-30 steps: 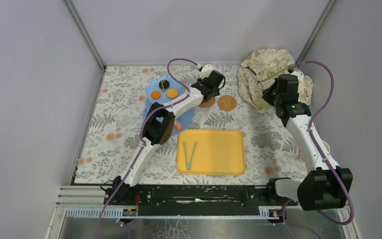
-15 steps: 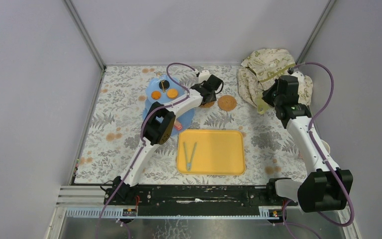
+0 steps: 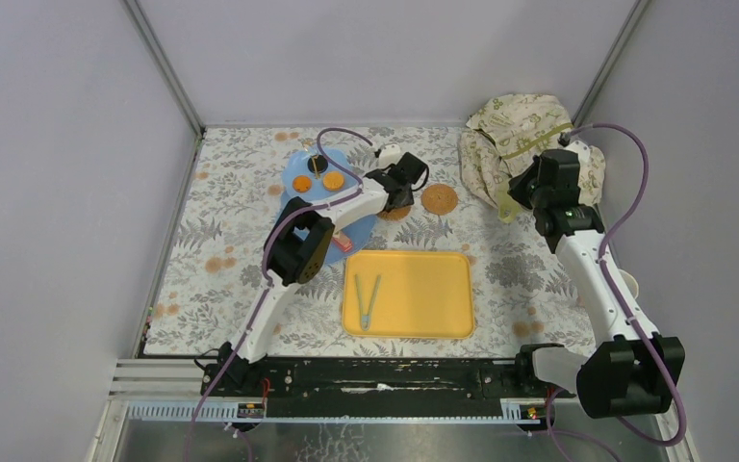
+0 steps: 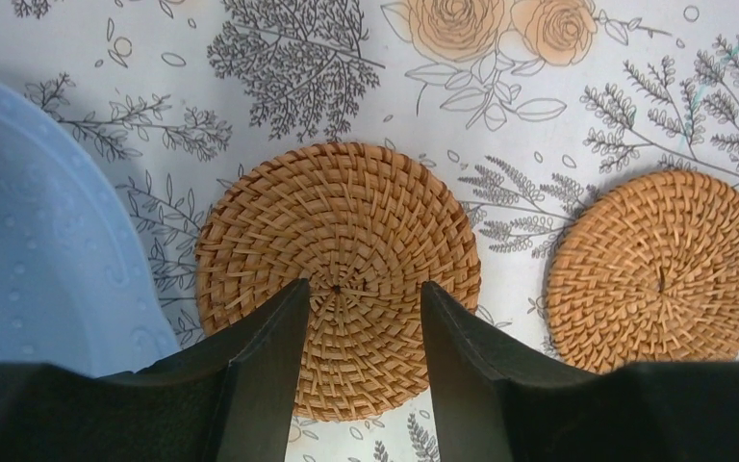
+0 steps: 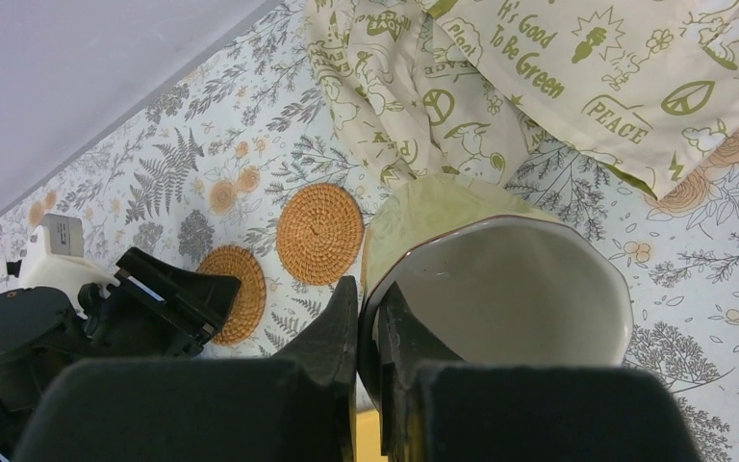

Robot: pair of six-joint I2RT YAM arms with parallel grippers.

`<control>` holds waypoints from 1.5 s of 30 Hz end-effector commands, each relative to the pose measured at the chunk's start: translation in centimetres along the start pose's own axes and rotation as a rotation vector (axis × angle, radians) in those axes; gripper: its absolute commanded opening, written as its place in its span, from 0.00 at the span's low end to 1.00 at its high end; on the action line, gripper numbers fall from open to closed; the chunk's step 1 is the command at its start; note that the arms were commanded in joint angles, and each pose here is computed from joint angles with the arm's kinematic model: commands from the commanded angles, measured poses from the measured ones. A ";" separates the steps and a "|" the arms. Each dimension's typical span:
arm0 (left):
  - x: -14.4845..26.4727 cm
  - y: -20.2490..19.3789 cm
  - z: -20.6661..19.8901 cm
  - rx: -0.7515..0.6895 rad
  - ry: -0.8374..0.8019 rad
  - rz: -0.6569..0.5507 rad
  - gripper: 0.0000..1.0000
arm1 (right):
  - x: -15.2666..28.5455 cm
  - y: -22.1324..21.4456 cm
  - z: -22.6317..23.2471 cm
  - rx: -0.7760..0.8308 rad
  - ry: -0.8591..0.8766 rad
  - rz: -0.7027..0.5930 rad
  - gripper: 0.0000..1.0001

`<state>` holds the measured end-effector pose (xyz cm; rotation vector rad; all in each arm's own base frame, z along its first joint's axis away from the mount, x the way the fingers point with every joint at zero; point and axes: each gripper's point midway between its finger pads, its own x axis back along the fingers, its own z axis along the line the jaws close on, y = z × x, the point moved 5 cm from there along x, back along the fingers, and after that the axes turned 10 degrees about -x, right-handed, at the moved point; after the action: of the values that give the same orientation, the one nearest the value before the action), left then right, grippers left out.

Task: Serve the afternoon tea
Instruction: Move the coaster to the center of the board.

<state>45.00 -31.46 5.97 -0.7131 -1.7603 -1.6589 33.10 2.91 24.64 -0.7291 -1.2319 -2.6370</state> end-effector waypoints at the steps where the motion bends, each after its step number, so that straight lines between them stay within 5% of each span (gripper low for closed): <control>1: 0.8 -2.4 -0.5 -0.019 -0.013 0.057 0.54 | 1.8 3.1 2.3 -0.019 0.108 -0.135 0.00; 27: 4.6 -6.5 -1.3 -0.050 -0.025 0.068 0.54 | 3.1 2.8 1.7 -0.015 0.103 -0.135 0.00; 45: 7.7 1.5 -4.6 -0.096 -0.071 -0.231 0.58 | 2.7 2.5 1.7 -0.011 0.103 -0.124 0.00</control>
<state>39.37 -35.25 9.00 -0.7294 -1.7758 -1.8164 31.39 2.77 24.70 -0.7281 -1.2335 -2.6376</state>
